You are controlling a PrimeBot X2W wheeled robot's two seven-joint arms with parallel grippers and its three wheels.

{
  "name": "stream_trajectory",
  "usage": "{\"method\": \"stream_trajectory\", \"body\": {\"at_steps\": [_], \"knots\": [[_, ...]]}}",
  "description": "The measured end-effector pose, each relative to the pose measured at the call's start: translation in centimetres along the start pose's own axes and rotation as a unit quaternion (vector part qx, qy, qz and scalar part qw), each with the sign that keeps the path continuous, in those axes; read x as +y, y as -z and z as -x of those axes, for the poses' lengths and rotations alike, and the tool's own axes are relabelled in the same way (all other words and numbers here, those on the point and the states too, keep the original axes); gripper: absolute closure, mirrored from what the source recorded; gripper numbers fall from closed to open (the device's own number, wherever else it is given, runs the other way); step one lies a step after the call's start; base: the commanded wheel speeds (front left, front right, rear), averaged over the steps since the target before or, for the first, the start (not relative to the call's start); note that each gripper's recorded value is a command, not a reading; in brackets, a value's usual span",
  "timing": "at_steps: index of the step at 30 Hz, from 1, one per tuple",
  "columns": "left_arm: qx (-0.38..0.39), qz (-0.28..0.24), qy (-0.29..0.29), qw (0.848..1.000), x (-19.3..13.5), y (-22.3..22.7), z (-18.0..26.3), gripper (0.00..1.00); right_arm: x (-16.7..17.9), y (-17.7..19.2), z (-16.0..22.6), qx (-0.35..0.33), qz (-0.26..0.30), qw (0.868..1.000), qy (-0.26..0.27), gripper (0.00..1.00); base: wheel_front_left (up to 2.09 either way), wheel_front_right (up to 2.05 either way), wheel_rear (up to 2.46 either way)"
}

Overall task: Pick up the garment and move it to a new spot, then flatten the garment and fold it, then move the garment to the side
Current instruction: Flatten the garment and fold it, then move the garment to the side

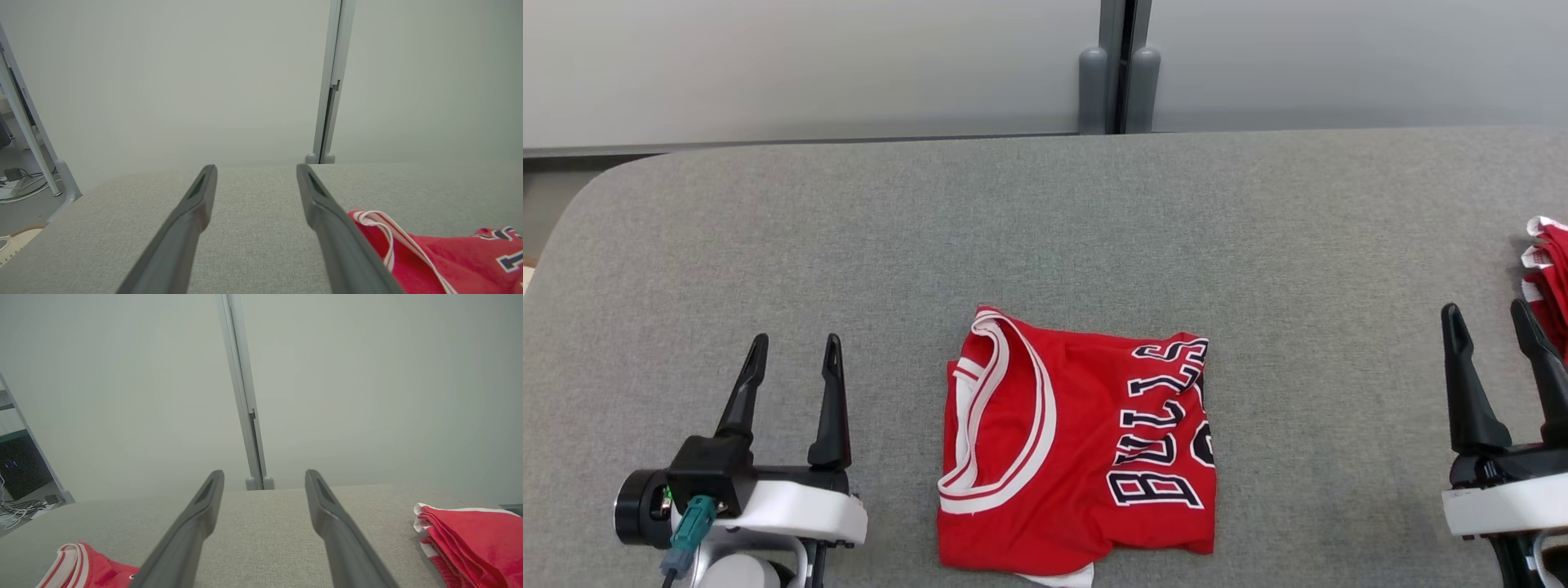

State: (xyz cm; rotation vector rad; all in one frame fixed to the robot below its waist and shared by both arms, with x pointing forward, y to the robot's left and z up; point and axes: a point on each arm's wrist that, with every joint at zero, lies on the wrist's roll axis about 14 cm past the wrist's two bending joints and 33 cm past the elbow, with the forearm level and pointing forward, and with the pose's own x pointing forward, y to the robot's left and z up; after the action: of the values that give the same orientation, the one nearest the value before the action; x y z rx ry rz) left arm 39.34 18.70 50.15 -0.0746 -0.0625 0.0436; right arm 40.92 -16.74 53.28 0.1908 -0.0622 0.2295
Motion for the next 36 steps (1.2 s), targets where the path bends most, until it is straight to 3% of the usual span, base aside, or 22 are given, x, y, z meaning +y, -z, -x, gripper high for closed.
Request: {"method": "stream_trajectory", "body": {"at_steps": [4, 16, 36], "knots": [[0.010, 0.002, 0.002, 1.000, 0.1, 0.3, 1.0, 0.00, -1.0, -0.5, 1.7, 0.004, 0.016, 1.000, 0.025, 0.00, 0.00, 0.00, 0.00], [0.016, -0.004, 0.008, 1.000, 0.1, -0.2, 3.7, 0.00, 0.7, -0.4, 5.3, 0.025, 0.019, 0.999, 0.029, 0.00, 0.00, 0.00, 0.00], [0.008, -0.007, 0.003, 1.000, 0.0, -1.1, 4.3, 0.00, 1.7, 0.1, 6.2, 0.043, 0.015, 0.999, 0.027, 0.00, 0.00, 0.00, 0.00]]}}
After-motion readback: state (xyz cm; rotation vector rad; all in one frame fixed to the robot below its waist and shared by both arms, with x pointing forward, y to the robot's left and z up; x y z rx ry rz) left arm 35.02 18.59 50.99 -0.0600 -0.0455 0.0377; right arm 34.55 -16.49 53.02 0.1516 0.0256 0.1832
